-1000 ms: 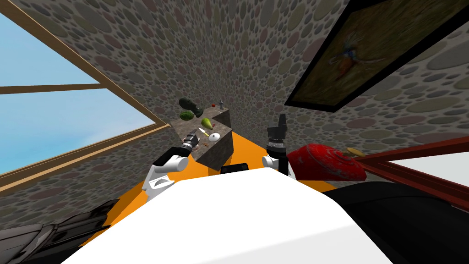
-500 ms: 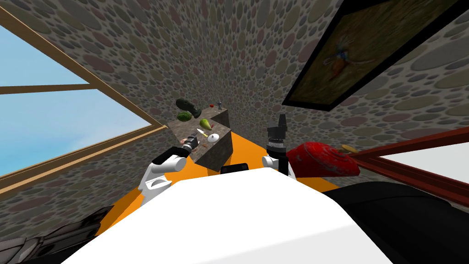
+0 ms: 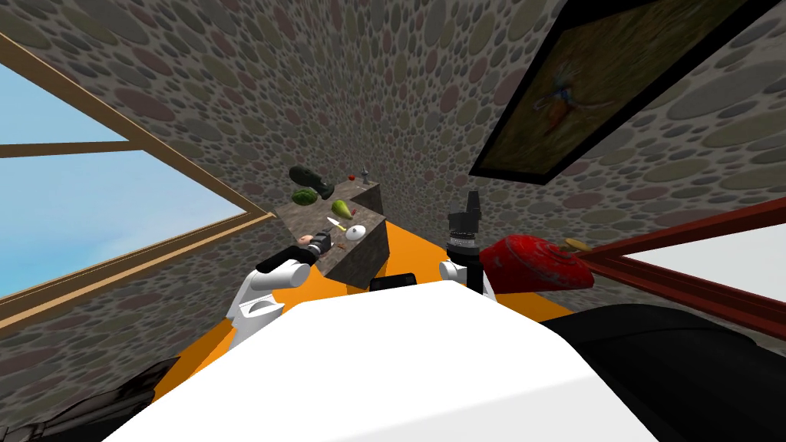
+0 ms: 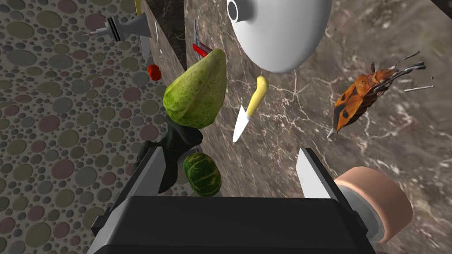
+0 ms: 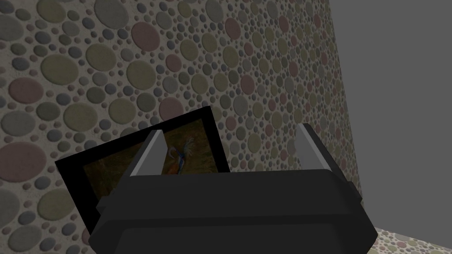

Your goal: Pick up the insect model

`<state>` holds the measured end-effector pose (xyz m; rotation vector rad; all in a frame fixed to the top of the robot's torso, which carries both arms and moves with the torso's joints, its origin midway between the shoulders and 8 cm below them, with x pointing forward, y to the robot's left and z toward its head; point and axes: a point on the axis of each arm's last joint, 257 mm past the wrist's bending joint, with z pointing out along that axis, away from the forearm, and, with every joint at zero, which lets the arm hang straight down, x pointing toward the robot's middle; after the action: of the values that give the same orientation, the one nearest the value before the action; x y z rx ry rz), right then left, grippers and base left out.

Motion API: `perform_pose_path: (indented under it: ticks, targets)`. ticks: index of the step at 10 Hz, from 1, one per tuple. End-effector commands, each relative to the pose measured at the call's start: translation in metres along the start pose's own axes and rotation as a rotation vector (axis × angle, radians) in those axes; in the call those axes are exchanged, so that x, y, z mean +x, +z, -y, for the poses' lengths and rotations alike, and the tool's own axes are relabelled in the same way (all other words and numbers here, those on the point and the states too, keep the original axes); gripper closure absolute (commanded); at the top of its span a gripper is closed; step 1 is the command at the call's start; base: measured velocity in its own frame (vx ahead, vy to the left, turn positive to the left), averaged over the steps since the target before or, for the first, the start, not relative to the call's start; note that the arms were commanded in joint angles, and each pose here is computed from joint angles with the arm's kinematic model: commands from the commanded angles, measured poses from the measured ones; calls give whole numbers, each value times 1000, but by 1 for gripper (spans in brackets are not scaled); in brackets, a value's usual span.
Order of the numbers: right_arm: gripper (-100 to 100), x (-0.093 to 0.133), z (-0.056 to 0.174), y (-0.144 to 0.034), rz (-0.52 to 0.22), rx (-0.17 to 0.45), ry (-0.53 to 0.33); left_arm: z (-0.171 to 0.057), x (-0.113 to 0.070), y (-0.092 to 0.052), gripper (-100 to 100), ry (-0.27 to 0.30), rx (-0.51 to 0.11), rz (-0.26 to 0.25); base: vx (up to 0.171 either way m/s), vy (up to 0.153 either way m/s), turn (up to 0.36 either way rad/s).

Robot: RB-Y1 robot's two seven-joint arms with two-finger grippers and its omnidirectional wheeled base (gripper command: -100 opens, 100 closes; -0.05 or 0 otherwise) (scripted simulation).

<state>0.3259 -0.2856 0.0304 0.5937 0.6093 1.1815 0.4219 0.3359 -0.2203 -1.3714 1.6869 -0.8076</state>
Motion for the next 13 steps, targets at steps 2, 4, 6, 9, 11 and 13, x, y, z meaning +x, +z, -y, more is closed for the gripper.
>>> perform_pose_path:
  ticks: [2, 4, 6, 9, 11, 13]
  targets:
    - [0, 0, 0, 0, 0, 0, 0, -21, -3, -2, -100, 21, -80, -4, 12, 7, -84]
    - [0, 0, 0, 0, 0, 0, 0, -38, -6, -5, -100, 41, -146, -6, 22, 12, -74]
    - [0, 0, 0, 0, 0, 0, 0, -54, -10, -9, -100, 62, -211, -7, 25, 6, -72]
    - [0, 0, 0, 0, 0, 0, 0, -79, -19, -17, -100, 104, -308, -6, 24, 6, -81]
    - [0, 0, 0, 0, 0, 0, 0, -96, -23, -23, -100, 123, -373, -7, 26, 4, -68]
    - [0, 0, 0, 0, 0, 0, 0, -111, -27, -30, -100, 140, -437, -9, 29, 5, -66]
